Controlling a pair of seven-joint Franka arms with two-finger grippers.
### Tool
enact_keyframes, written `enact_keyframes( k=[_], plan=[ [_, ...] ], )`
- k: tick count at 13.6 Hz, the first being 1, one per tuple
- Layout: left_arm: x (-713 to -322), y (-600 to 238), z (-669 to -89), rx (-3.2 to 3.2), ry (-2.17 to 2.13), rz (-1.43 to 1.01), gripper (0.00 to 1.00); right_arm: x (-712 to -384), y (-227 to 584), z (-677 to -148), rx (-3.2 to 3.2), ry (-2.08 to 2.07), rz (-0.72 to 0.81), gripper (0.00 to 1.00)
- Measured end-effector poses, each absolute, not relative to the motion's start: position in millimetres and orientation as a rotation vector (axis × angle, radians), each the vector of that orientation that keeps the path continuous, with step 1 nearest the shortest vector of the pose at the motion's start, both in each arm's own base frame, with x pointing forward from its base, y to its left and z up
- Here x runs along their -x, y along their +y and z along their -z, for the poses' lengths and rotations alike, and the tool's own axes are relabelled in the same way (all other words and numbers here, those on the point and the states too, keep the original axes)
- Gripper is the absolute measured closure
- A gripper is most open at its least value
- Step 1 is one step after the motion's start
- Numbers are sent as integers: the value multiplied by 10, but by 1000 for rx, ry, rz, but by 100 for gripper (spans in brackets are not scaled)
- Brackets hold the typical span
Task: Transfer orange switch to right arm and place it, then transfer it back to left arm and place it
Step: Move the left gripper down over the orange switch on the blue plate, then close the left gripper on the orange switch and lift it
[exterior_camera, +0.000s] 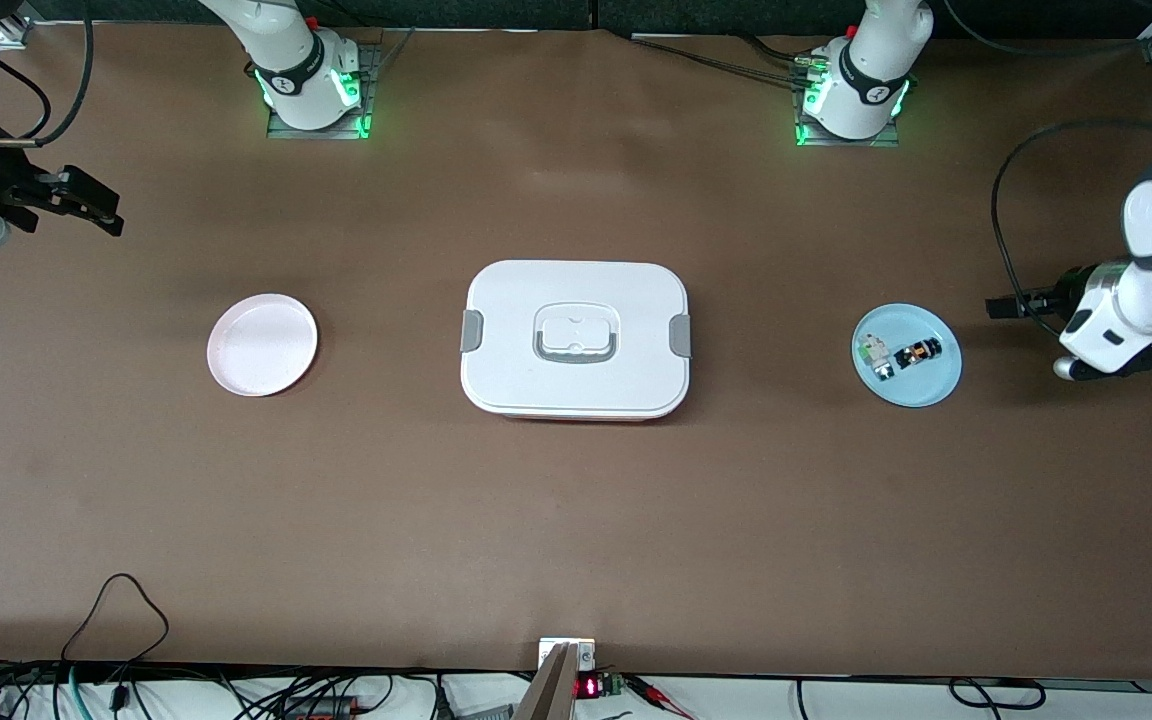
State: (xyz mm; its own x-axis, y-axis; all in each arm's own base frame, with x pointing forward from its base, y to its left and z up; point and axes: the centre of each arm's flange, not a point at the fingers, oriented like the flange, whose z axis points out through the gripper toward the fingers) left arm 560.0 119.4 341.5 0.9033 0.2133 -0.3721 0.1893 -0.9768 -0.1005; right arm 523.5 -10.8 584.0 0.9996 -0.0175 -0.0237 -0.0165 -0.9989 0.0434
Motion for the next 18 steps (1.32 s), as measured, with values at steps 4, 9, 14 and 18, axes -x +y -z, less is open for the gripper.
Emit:
enact_keyframes(
  k=[4,9,14,18],
  plan=[
    [-5617,1109,-3243,2968,-368,-637,0,-5236,-95,-5846,-3098,-23,35,0],
    [-5752,797,-2807,2945,-665,-620,0,-5237,20,-5847,-3098,11,34,0],
    [-5810,779,-2236,2966,-702,-627,0,-5242,59,-5878,-3098,21,21,0],
    [-5839,721,-2067,2988,-717,-617,0,-5253,87,-5981,-3098,28,-12,0]
  ],
)
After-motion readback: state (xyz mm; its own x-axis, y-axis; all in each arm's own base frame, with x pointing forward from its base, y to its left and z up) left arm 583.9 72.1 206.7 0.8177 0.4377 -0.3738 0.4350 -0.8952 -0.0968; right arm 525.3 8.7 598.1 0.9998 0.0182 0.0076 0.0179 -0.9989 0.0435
